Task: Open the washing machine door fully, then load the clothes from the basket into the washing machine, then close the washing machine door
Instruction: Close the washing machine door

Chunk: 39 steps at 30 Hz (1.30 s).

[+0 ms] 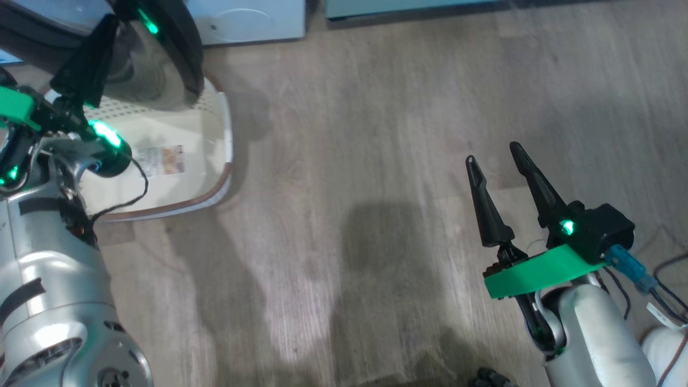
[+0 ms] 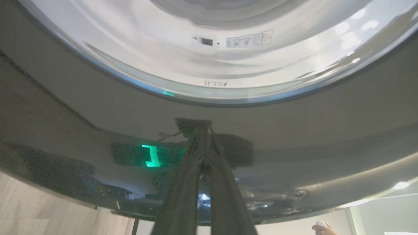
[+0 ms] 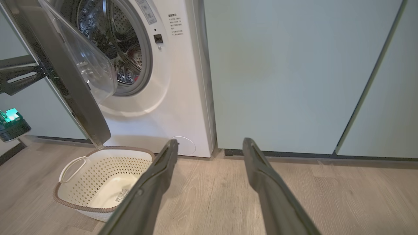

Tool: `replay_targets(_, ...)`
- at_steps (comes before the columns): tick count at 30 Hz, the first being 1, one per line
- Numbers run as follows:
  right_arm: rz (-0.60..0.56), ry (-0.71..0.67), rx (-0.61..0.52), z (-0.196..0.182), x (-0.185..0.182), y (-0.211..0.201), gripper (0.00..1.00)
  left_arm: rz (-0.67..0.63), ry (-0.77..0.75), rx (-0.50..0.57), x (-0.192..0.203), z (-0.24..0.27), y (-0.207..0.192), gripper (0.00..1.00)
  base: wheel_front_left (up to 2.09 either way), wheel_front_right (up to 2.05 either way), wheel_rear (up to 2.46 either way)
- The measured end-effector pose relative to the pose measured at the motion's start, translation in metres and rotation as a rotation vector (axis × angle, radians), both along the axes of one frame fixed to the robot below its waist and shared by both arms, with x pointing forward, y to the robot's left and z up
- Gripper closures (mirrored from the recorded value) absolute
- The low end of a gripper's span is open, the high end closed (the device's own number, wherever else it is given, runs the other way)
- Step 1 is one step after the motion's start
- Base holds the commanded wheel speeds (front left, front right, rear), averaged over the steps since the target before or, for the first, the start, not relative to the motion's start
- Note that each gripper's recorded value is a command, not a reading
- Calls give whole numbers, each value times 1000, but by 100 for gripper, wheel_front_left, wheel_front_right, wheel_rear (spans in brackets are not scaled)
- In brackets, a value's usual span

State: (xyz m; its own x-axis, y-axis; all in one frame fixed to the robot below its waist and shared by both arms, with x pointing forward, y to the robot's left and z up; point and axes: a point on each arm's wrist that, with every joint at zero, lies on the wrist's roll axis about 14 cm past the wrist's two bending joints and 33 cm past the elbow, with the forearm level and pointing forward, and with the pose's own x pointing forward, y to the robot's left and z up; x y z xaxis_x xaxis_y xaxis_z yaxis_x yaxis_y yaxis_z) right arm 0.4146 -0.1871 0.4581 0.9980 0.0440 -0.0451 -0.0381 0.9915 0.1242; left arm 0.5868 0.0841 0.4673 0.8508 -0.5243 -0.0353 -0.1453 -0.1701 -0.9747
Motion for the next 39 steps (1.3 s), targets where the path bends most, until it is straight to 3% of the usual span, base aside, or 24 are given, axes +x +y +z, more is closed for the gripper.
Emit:
replay_targets(8,-75,24,3,-4,-13,-23,0,94,47,-38,31,-16,-17,100,0,0,0)
replay_targets(24,-228,53,-11,-2,-41,-68,0,163,-14,-111,95,23,-85,100,0,0,0)
replay_targets(33,-224,28,-1,5,-40,-66,0,139,-28,-83,87,33,-92,100,0,0,0)
replay_targets(39,-209,-18,2,18,-36,-63,0,131,5,-51,56,18,-72,100,0,0,0)
